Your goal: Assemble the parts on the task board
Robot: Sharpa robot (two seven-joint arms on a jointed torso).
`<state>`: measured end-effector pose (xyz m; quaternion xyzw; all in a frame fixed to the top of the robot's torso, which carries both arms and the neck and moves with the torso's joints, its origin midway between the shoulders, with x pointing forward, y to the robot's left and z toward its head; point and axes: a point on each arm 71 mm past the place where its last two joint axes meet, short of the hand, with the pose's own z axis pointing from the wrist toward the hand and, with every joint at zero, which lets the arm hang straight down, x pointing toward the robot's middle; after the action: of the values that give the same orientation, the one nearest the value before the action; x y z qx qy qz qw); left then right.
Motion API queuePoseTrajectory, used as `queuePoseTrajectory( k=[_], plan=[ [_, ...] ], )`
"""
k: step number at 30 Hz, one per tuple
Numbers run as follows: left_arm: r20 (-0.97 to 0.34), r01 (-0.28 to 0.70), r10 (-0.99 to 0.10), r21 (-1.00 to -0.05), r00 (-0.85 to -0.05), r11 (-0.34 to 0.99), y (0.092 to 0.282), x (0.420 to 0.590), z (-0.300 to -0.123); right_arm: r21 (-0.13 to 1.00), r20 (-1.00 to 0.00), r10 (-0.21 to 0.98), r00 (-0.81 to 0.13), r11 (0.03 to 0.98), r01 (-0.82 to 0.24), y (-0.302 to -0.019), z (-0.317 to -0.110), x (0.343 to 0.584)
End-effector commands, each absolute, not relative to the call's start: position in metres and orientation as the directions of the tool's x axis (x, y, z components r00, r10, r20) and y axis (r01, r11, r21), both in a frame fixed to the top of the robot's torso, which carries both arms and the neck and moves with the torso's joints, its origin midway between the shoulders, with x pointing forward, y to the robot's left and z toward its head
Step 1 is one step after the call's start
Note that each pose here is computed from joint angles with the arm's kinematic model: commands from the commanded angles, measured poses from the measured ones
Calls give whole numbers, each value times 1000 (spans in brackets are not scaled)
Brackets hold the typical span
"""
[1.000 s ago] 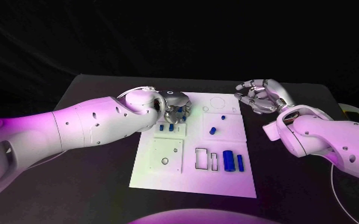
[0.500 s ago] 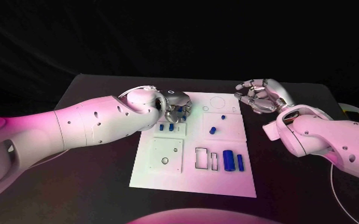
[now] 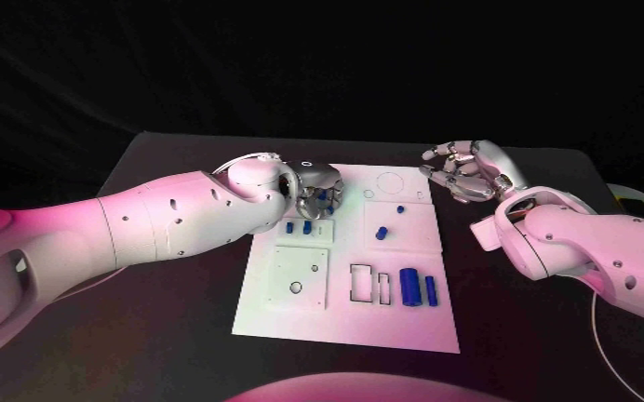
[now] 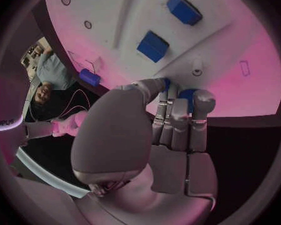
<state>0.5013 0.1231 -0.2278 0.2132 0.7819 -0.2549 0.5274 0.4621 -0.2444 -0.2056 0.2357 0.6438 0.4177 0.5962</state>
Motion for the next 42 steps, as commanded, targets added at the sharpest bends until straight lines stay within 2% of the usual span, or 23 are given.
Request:
queuePoseTrajectory(
  k=[1,11,19,28,42],
  plan=[
    [-925,604,67,-188,-374,775,123,499,-233,816,-574,797,-187,539,-209,-243,-205,462],
    [-938,611,3,-224,-347,759,122,497,-227,814,-576,795,-187,540,-213,-242,-206,462],
    [-939,600,-62,-267,-339,754,131,494,-216,813,-579,794,-185,543,-212,-244,-206,462],
    [-923,555,-124,-322,-364,767,157,488,-202,811,-581,794,-180,546,-209,-246,-207,462],
    [-898,470,-125,-335,-422,817,198,486,-204,811,-582,794,-178,548,-206,-247,-208,462]
  ],
)
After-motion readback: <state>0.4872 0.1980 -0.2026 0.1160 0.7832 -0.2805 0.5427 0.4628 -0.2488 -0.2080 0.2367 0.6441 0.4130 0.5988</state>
